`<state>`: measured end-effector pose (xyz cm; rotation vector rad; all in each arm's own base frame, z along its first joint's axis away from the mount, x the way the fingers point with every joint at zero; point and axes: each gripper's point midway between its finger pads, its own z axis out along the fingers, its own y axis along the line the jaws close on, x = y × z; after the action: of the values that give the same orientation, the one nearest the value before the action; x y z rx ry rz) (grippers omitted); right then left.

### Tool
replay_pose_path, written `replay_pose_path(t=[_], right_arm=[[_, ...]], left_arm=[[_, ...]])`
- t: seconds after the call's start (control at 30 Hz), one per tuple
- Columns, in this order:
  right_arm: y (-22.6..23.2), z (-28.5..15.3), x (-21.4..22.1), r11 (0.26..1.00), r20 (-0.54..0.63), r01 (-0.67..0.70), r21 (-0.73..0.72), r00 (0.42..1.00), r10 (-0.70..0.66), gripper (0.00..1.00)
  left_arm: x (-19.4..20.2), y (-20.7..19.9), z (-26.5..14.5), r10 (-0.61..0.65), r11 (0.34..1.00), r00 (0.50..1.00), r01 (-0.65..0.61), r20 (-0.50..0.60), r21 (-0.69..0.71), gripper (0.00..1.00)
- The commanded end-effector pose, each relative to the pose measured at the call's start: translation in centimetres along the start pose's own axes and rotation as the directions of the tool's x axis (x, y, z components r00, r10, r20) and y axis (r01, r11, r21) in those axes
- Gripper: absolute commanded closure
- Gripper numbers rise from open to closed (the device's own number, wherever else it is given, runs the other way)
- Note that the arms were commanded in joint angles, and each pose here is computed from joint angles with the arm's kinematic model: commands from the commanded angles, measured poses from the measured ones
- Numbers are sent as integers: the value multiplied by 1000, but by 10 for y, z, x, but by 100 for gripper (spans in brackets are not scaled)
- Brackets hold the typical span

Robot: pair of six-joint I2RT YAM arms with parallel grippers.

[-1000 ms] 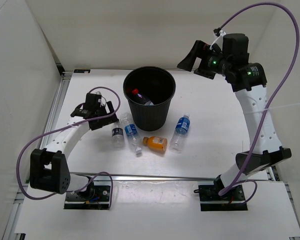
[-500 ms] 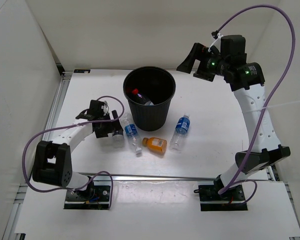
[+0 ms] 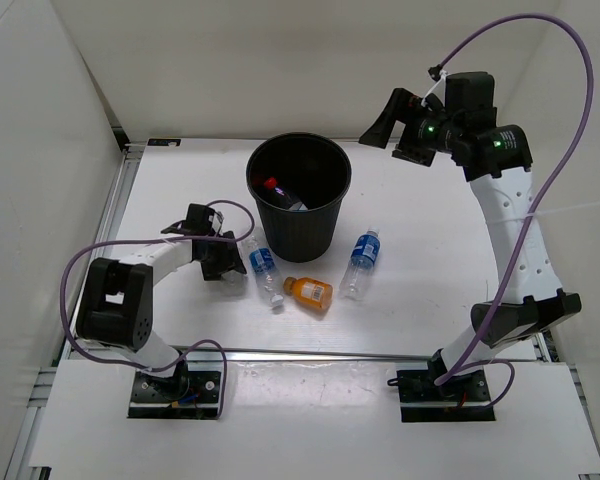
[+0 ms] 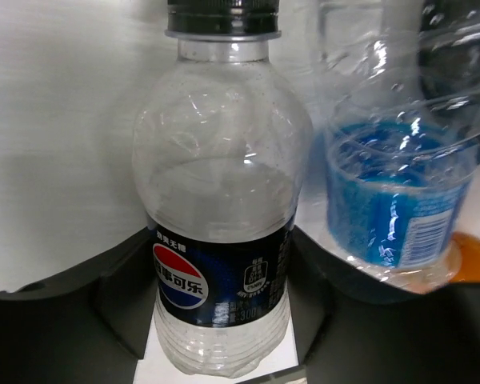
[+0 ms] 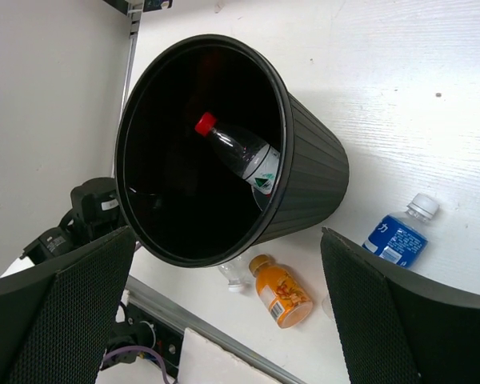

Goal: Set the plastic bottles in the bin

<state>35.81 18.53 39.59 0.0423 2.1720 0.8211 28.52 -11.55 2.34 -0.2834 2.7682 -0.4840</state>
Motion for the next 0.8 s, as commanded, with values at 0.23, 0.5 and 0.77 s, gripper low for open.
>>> replay_pose_path(t=[0.23,0.5,0.77], right_arm=[[5,-14,3,1000,7,-1,-22,1000,1,0],[3,-9,7,1000,-13,-7,-22,1000,7,0],[2,-5,6,1000,-13,-16,-22,1000,16,0]], left_arm=[[-42,6,-43,-89,996,985,86,145,29,56],[-141,-34,-177,-196,980,871,153,450,131,63],[-223,-132,-305,-229,917,756,-44,613,396,59]])
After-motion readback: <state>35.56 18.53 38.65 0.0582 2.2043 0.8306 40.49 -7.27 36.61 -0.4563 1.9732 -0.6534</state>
